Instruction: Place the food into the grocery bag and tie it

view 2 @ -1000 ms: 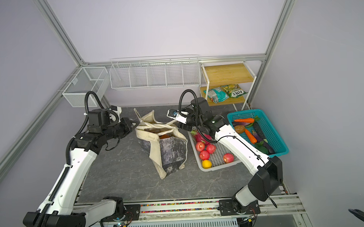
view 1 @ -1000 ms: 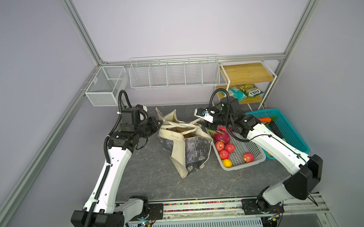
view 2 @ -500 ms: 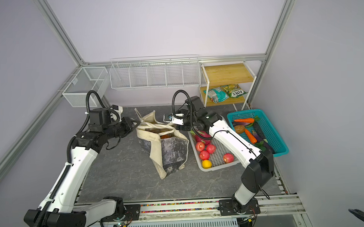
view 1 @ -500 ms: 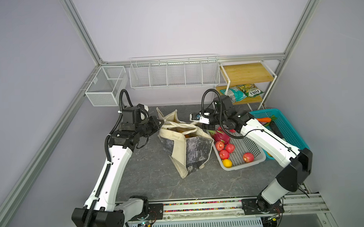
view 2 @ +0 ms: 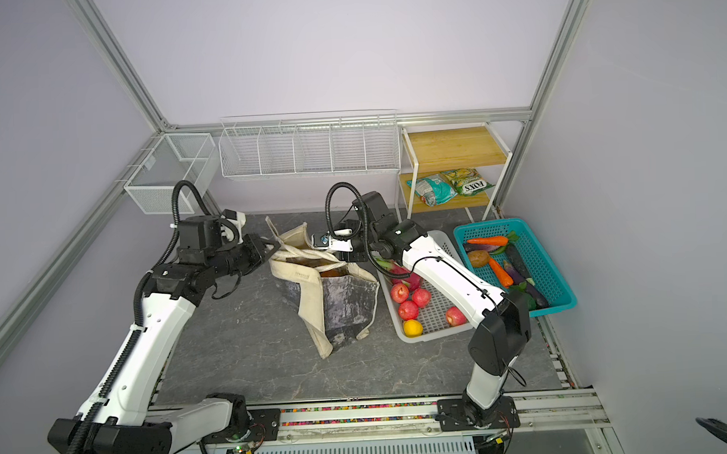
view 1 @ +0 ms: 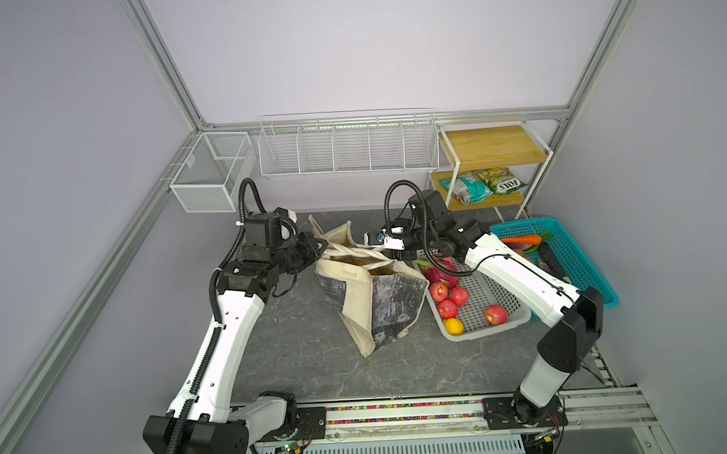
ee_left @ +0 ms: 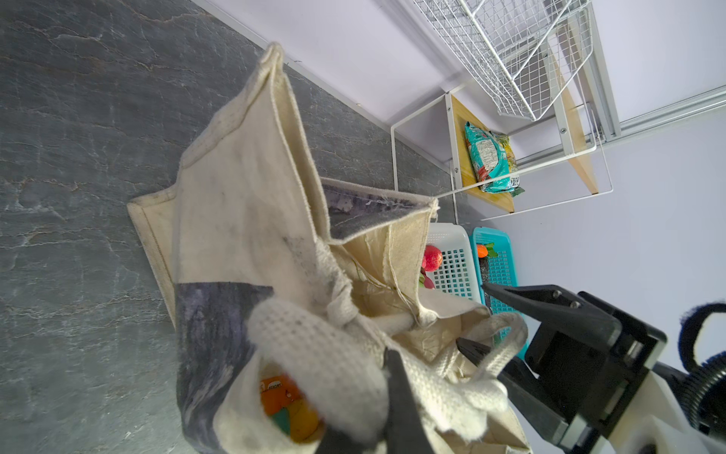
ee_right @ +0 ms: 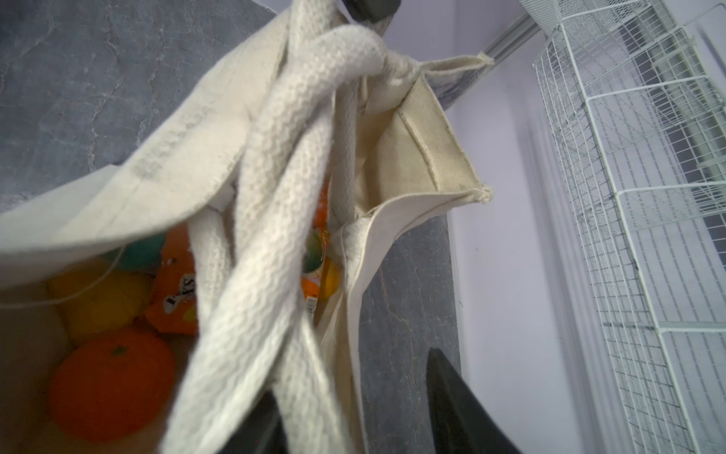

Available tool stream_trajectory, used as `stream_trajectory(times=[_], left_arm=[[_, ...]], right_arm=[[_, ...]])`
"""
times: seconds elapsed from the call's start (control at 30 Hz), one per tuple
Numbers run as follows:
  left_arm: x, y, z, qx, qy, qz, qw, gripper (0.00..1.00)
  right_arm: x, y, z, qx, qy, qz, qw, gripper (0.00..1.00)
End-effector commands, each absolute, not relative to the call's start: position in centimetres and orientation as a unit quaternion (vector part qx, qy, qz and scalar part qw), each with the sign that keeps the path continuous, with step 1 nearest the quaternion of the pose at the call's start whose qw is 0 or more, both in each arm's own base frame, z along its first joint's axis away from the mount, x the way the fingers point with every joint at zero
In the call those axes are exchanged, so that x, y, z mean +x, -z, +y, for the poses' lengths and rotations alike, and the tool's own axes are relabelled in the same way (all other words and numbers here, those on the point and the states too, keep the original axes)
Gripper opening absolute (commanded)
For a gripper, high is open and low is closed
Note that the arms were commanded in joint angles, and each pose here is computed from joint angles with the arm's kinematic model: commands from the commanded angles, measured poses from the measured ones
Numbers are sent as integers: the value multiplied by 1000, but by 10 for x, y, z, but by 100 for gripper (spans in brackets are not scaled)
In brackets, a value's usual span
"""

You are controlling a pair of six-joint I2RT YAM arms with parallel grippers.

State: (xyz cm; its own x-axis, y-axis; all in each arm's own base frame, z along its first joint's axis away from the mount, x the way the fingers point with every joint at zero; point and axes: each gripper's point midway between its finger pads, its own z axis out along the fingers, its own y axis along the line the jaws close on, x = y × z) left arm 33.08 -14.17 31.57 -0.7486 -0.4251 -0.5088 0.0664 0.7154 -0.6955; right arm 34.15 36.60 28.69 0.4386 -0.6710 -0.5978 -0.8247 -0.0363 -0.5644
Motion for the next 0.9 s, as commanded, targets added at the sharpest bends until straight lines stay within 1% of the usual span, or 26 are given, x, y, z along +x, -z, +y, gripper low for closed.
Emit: stream_trajectory(times=[0.0,0.03,0.17,0.2,0.23,0.5,0.67,0.87], left_arm=[[328,-330,-153,-78,380,856,342,0],[328,-329,-152,-79,379,856,342,0],[327,-330,-148,-85,368,858,349,0],[327,-330,-146,-88,363,858,352,0],[327,-329,-144,-92,358,860,353,0],[328,-319,-99,-179,270,866,380,0],[323,-318,-79,-221,266,855,388,0],[314,-323,-55,-260,239,842,408,0]], right_arm=[[331,-286,380,-724,-103,508,454,43],[331,-286,380,-723,-104,510,455,39],[333,-289,375,-704,-110,535,454,14],[334,-290,373,-696,-115,544,454,9],[335,-292,370,-687,-118,553,457,7],[360,-299,332,-564,-150,660,474,7],[379,-292,301,-480,-137,729,469,7],[398,-284,270,-393,-117,785,465,7]])
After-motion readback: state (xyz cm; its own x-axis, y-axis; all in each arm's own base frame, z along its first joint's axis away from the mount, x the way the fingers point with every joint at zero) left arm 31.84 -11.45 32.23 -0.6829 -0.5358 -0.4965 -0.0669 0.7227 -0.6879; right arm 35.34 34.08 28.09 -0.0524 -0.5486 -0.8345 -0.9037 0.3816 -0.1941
